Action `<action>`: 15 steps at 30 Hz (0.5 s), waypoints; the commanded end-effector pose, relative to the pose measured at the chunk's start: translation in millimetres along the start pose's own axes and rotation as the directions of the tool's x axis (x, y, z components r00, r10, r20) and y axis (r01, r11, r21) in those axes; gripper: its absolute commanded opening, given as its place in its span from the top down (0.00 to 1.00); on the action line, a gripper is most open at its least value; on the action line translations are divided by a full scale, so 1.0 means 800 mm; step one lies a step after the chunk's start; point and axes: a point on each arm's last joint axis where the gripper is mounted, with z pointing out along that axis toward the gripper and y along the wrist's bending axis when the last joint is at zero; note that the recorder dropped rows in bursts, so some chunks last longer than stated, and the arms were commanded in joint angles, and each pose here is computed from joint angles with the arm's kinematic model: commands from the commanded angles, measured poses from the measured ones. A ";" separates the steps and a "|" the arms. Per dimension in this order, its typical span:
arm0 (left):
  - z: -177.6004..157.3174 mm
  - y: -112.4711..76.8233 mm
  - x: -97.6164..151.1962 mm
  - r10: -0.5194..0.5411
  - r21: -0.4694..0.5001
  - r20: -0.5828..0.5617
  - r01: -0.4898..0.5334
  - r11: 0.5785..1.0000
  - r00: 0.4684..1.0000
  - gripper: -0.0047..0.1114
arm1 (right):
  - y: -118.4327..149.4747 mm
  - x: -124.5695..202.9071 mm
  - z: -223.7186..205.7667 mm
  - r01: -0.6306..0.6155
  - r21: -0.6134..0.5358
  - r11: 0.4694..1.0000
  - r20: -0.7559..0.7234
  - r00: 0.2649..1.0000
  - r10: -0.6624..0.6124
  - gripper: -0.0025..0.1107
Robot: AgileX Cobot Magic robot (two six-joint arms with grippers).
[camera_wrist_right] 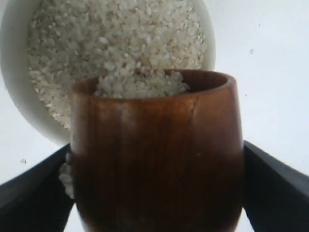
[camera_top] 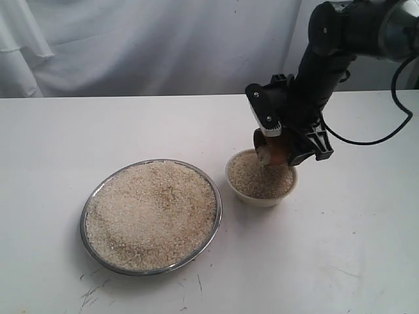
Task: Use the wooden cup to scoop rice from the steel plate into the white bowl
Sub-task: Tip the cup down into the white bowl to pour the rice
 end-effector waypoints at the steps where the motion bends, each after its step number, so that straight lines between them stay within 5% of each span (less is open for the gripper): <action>1: 0.000 0.000 0.001 -0.004 0.002 0.007 0.004 1.000 1.000 0.96 | -0.003 -0.004 -0.004 0.021 0.026 0.999 -0.029 0.999 -0.021 0.98; 15: 0.000 0.000 0.001 -0.004 0.002 0.007 0.004 1.000 1.000 0.96 | -0.006 -0.038 -0.002 0.229 0.028 0.973 -0.273 0.938 -0.213 0.98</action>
